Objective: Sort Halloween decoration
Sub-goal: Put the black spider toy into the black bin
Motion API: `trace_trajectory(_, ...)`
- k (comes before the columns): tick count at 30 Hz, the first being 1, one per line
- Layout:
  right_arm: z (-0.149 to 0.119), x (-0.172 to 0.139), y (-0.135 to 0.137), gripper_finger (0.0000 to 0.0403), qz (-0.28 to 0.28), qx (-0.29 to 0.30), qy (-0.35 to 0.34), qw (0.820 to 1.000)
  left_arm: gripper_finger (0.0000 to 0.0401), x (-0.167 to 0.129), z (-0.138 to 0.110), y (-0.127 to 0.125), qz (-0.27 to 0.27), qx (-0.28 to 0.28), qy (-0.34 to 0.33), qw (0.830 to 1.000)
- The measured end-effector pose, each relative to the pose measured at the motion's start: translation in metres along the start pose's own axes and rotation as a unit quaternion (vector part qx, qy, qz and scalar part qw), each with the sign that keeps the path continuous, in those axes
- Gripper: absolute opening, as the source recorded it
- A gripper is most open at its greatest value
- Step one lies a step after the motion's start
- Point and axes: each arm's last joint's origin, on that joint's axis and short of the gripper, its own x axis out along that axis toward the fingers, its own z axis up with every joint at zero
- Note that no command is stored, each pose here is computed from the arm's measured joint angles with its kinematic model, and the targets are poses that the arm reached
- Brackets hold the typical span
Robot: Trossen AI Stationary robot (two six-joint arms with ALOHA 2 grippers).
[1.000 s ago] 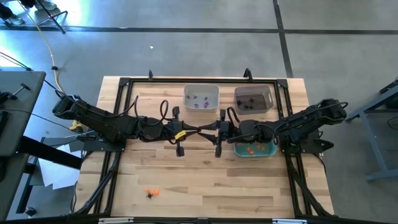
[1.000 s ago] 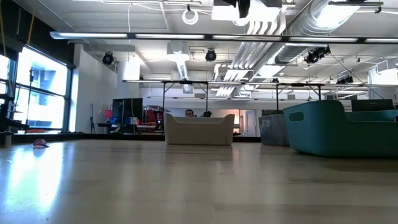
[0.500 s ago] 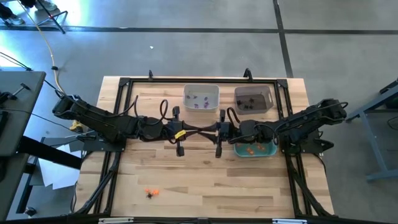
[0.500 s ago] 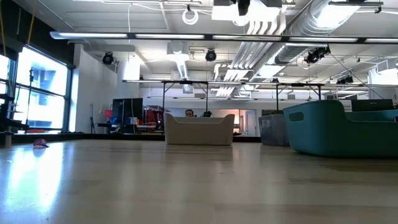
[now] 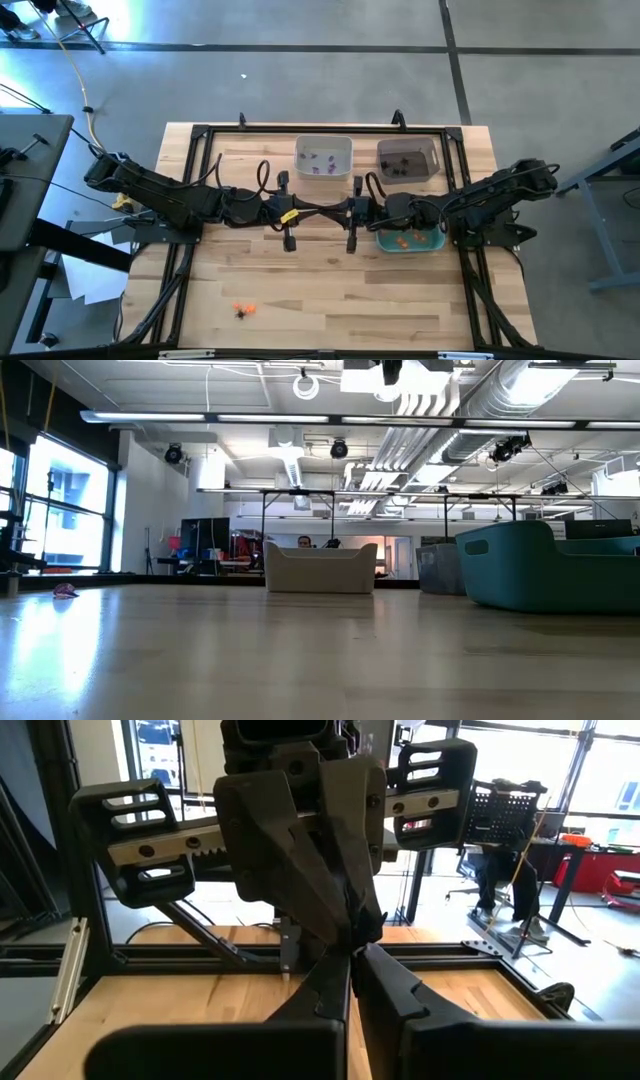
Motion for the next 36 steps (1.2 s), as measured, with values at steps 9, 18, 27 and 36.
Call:
trace_trajectory(9,-0.001,0.000,0.000,0.0001,0.001,0.001,0.005,1.000,0.0058,0.000,-0.001,0.000,0.004,0.003,0.006,1.000)
trace_trajectory(18,-0.002,-0.005,-0.006,0.0000,-0.065,-0.007,0.037,0.997,0.0130,0.000,-0.002,0.002,0.039,0.031,0.014,0.999)
trace_trajectory(27,0.002,-0.048,-0.068,0.0000,-0.218,0.026,0.195,0.956,0.0132,-0.005,-0.006,0.006,0.071,0.035,0.046,0.996)
trace_trajectory(36,-0.025,-0.107,-0.166,0.0000,-0.363,0.132,0.399,0.832,0.0131,-0.007,-0.012,0.008,0.090,0.048,0.078,0.992)
